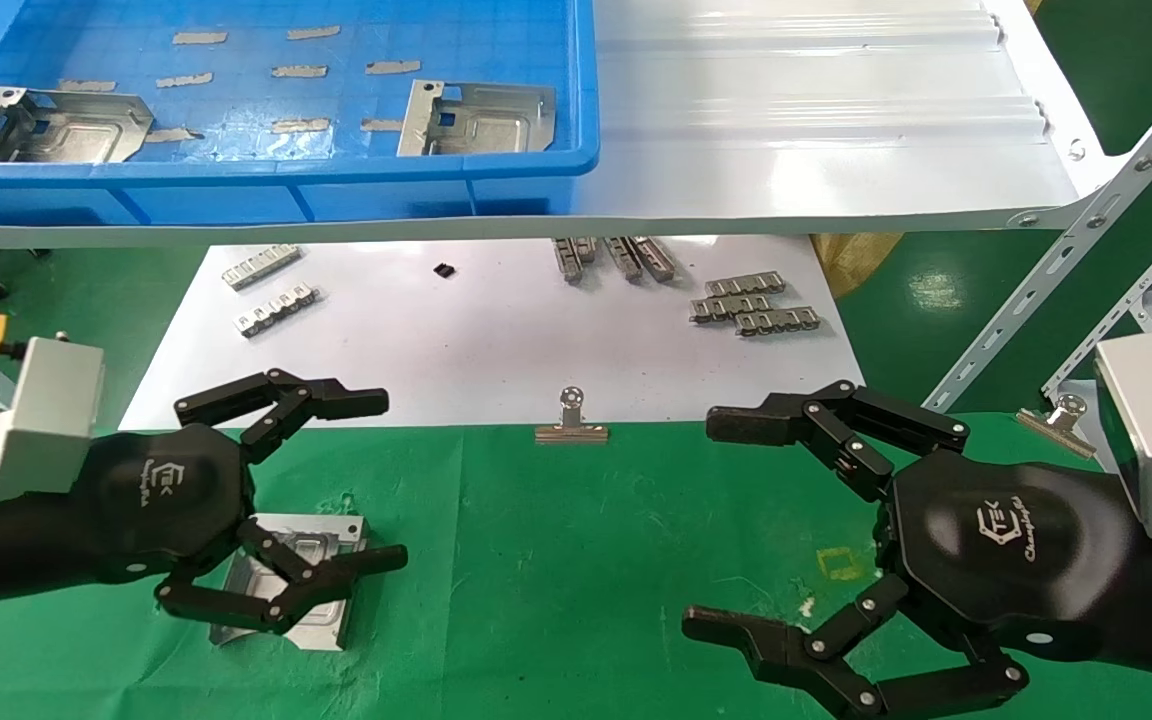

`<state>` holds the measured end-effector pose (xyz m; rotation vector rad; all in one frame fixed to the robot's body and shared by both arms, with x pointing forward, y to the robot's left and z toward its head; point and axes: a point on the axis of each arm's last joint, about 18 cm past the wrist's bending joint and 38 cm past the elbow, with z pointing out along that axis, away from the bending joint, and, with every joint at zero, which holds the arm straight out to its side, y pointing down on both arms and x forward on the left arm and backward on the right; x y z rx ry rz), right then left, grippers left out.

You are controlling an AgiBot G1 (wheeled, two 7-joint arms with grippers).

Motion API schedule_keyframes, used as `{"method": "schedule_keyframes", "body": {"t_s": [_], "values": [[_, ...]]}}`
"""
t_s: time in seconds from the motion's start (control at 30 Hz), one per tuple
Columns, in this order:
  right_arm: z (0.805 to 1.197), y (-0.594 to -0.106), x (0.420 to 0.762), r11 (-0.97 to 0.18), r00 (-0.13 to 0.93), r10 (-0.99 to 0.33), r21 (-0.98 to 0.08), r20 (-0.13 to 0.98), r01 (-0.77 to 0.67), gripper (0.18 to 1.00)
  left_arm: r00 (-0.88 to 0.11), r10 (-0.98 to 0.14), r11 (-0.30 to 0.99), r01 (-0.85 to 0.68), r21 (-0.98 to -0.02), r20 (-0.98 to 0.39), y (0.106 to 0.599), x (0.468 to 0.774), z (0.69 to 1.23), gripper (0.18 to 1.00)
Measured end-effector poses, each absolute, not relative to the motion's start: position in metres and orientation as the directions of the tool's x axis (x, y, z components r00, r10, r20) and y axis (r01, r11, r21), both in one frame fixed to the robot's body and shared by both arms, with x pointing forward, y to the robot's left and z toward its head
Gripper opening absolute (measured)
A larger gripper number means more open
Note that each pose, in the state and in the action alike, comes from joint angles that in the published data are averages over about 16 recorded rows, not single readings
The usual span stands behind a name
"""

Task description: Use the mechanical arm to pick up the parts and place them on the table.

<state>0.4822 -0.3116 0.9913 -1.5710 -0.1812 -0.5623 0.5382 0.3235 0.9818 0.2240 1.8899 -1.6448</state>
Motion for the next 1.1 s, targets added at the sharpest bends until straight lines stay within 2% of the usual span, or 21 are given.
{"method": "schedule_keyframes", "body": {"t_s": [0.6, 1.1], "values": [[0.991, -0.312, 0.482, -0.094, 0.863, -0.222, -0.891, 0.454, 0.445, 1.001, -0.858, -0.176, 0.112, 0.470, -0.875, -0.483, 0.300, 0.475, 0.992, 1.001], [0.991, -0.312, 0.482, -0.094, 0.863, -0.222, -0.891, 0.454, 0.445, 1.001, -0.860, -0.173, 0.109, 0.467, -0.877, -0.480, 0.299, 0.472, 0.993, 1.001]]}}
